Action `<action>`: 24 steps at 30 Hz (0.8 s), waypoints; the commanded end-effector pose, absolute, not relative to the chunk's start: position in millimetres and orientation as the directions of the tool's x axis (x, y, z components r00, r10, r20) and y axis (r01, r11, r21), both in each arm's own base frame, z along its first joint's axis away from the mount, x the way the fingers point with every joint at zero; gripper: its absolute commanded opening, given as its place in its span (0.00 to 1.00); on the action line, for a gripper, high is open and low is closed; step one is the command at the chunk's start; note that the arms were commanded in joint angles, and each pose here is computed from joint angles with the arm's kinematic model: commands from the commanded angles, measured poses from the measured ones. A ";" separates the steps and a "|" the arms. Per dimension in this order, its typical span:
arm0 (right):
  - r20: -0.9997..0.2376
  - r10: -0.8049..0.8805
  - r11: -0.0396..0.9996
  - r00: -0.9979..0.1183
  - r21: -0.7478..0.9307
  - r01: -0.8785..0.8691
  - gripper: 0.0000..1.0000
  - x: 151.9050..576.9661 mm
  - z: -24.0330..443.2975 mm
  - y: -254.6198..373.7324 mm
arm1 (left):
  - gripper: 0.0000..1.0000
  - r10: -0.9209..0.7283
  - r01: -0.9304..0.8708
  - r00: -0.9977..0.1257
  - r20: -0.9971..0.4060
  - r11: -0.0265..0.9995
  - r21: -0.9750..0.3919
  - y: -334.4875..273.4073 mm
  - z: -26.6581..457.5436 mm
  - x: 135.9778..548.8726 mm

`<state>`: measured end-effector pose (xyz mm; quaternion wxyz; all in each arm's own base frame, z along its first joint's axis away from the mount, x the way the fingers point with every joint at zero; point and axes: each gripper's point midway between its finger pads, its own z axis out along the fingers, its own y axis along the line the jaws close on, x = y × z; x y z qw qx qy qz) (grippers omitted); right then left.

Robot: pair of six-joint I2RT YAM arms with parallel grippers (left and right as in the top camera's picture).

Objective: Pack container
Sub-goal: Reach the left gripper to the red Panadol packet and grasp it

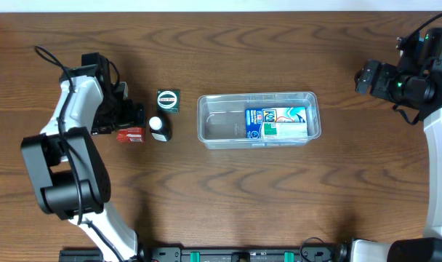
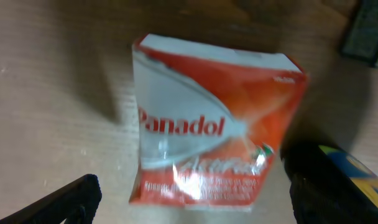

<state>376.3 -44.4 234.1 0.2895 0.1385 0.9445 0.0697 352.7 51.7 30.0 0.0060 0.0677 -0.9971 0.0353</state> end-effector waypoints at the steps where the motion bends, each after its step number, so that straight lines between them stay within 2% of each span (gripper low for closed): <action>1: -0.523 0.318 0.947 -0.791 0.217 0.237 0.99 376.6 233.1 -47.4 | 0.98 -0.106 -0.109 -0.993 0.048 0.992 -0.070 51.2 16.2 350.5; 9: -0.523 0.318 0.947 -0.791 0.217 0.237 0.99 376.6 233.1 -47.4 | 0.99 -0.102 -0.108 -0.991 0.087 0.992 -0.070 51.8 -8.5 350.3; 11: -0.523 0.317 0.947 -0.791 0.217 0.236 0.99 376.6 233.1 -47.1 | 0.91 -0.102 -0.109 -0.990 0.092 0.992 -0.071 51.6 -10.0 349.7; 14: -0.523 0.317 0.947 -0.791 0.217 0.236 0.99 376.6 233.1 -47.1 | 0.73 -0.103 -0.109 -0.991 0.091 0.991 -0.070 51.6 -9.7 349.8; 16: -0.523 0.318 0.947 -0.791 0.217 0.238 0.99 376.5 233.1 -47.7 | 0.66 -0.111 -0.118 -0.990 0.092 0.991 -0.070 51.6 -9.7 349.8; 24: -0.523 0.317 0.947 -0.791 0.217 0.236 0.99 376.6 233.1 -47.0 | 0.65 -0.160 -0.166 -0.983 0.086 0.984 -0.065 52.2 1.8 353.9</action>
